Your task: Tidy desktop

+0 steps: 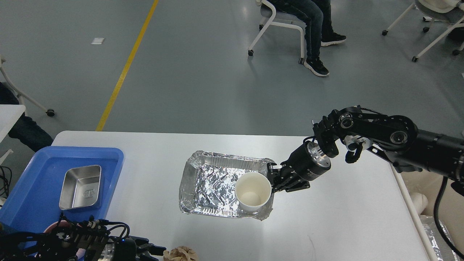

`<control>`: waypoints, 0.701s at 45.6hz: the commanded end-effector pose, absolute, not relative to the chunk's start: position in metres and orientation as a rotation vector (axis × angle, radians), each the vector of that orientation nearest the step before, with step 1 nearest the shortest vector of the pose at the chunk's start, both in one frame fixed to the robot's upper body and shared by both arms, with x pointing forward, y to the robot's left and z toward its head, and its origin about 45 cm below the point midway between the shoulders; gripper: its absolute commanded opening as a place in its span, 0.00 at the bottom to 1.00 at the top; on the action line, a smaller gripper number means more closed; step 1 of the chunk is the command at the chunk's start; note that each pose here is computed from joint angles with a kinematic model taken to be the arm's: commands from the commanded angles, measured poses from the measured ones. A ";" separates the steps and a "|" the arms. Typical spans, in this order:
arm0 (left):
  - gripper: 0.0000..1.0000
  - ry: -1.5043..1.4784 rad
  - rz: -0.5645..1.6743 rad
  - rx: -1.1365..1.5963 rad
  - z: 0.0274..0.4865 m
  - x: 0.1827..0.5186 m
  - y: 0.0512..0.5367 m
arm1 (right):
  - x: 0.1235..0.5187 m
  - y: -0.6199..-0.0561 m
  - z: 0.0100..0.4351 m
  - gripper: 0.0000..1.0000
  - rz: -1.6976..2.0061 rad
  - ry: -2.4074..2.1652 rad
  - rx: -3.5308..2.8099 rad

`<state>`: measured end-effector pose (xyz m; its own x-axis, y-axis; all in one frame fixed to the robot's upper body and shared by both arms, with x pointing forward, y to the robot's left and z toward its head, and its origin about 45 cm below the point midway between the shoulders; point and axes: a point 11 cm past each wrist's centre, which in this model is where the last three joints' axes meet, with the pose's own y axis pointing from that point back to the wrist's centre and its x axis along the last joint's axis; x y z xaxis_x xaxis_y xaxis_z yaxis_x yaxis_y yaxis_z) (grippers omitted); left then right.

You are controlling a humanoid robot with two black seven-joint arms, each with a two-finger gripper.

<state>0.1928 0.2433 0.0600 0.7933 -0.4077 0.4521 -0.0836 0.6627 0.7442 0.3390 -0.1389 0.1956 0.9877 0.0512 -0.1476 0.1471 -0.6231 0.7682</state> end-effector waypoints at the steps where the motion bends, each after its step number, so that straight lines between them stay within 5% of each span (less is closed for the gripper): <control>1: 0.57 -0.681 -0.239 0.855 0.057 0.189 0.245 | 0.339 -0.139 0.196 0.00 -0.139 0.137 2.243; 2: 0.45 -0.687 -0.247 0.861 0.056 0.189 0.245 | 0.339 -0.139 0.196 0.00 -0.139 0.135 2.242; 4: 0.04 -0.693 -0.262 0.870 0.056 0.189 0.246 | 0.339 -0.139 0.196 0.00 -0.139 0.135 2.242; 5: 0.00 -0.690 -0.265 0.872 0.056 0.189 0.247 | 0.339 -0.139 0.196 0.00 -0.139 0.137 2.243; 32: 0.00 -0.706 -0.231 0.839 0.079 0.203 0.249 | 0.338 -0.137 0.195 0.00 -0.139 0.141 2.244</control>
<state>0.1989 0.2473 0.0664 0.7540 -0.4675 0.4614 -0.0724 0.6390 0.7658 0.3385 -0.1365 0.1947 0.9874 0.0539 -0.1490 0.1498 -0.6239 0.7670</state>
